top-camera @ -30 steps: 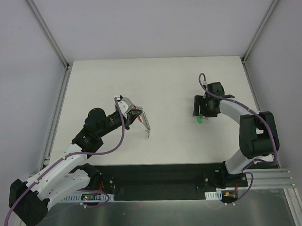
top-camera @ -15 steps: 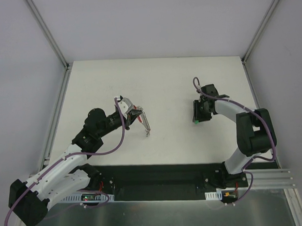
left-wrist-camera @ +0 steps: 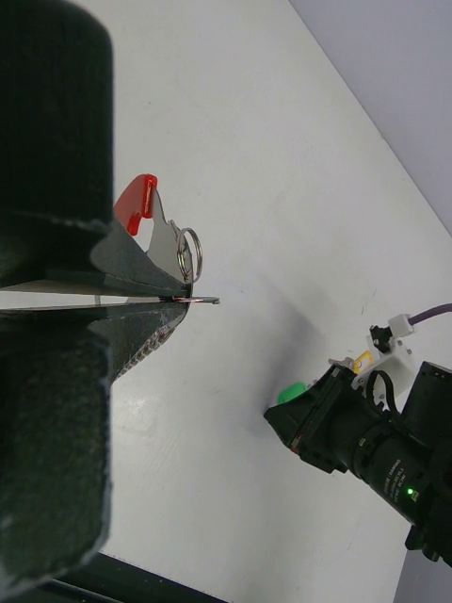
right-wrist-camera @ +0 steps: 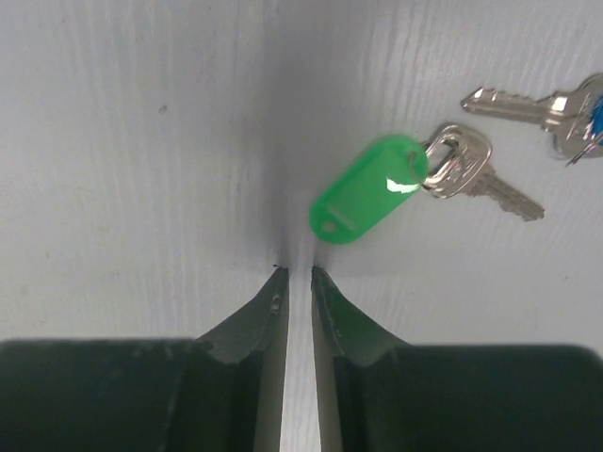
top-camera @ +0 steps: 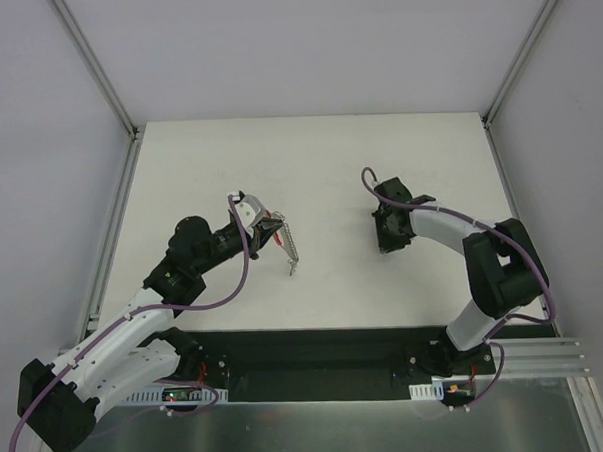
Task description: Put the keys on the keyring
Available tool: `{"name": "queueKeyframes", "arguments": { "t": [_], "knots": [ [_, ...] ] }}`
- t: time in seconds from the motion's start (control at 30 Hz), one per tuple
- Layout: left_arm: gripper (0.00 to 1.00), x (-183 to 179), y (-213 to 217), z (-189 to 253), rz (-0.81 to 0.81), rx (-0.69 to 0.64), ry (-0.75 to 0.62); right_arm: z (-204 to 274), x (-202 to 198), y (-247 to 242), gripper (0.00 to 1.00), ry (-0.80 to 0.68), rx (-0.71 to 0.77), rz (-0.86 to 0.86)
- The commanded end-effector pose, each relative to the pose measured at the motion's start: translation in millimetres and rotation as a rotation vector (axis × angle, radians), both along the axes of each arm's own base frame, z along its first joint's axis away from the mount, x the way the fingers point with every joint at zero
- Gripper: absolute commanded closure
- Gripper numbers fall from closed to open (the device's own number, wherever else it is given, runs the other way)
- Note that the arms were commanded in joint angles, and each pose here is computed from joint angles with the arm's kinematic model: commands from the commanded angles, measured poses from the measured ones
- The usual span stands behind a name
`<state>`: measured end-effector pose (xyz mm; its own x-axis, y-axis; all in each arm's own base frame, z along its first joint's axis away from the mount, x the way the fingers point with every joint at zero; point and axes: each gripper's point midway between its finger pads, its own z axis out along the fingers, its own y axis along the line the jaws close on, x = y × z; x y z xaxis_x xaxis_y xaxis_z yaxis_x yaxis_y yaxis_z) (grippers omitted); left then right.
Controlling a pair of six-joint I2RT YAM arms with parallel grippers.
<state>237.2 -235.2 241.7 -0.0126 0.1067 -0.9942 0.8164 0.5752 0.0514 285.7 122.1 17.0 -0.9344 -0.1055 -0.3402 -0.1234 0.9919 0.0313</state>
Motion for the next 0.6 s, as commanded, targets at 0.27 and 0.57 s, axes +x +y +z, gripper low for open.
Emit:
{"name": "queueKeyframes", "arguments": {
  "t": [0.27, 0.57],
  "knots": [
    [1.00, 1, 4, 29, 0.007, -0.042, -0.076, 45, 30, -37, 0.48, -0.120, 0.007, -0.051],
    [1.00, 2, 3, 27, -0.002, -0.038, -0.069, 50, 60, -47, 0.22, -0.113, 0.140, -0.066]
  ]
}}
